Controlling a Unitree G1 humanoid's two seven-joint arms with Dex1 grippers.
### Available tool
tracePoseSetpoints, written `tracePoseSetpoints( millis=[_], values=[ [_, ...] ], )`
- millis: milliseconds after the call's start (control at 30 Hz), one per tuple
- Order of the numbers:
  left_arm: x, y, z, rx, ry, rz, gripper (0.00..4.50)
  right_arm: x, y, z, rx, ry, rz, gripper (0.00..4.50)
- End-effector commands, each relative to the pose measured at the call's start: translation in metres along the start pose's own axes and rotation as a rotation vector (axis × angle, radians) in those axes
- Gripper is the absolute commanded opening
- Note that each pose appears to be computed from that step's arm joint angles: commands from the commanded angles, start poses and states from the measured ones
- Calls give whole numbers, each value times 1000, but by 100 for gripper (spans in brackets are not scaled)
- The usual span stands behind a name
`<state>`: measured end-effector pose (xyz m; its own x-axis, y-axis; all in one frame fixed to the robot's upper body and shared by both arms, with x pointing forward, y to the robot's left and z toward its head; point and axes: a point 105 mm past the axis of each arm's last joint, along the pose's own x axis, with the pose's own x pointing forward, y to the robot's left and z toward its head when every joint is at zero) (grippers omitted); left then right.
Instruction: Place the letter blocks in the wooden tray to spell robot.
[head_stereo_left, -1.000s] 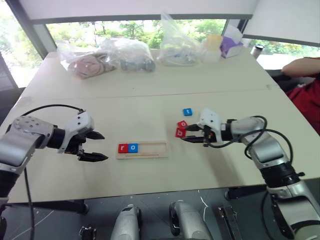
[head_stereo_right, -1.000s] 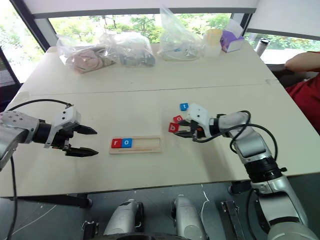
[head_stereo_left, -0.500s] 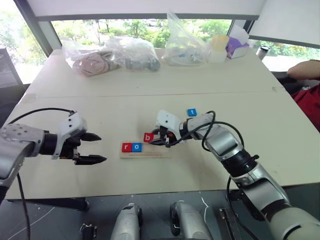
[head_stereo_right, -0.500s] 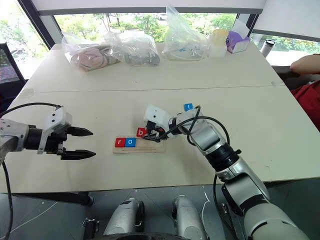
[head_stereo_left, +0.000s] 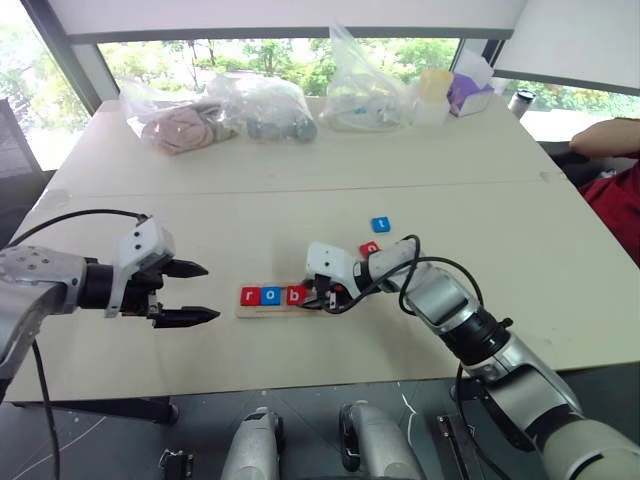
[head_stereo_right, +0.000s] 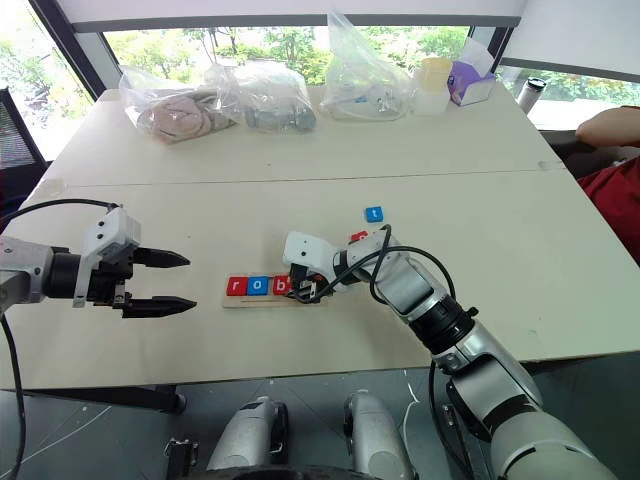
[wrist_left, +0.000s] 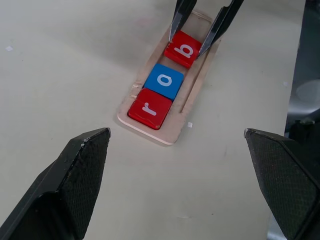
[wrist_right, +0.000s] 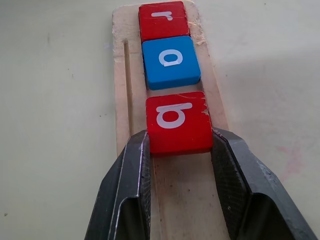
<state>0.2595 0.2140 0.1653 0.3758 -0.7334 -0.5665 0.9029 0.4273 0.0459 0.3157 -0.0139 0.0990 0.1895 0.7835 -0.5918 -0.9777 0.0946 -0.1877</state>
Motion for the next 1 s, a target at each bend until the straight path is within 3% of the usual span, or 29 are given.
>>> tracePoseSetpoints(
  millis=[33,500,733,900,1000],
  values=[
    [-2,3,7,37,-8,18,450,0,1,10,-33,-29,-7,113],
    [3,6,3,34,-2,28,450,6,-1,15,-30,-46,-10,113],
    [4,6,4,32,-8,33,450,6,-6,21,-44,-62,-34,447],
    [4,7,5,33,-11,36,450,-13,-21,52,-33,-169,-110,447],
    [5,6,10,37,-28,28,450,-40,-39,79,41,-303,-220,447]
  ],
)
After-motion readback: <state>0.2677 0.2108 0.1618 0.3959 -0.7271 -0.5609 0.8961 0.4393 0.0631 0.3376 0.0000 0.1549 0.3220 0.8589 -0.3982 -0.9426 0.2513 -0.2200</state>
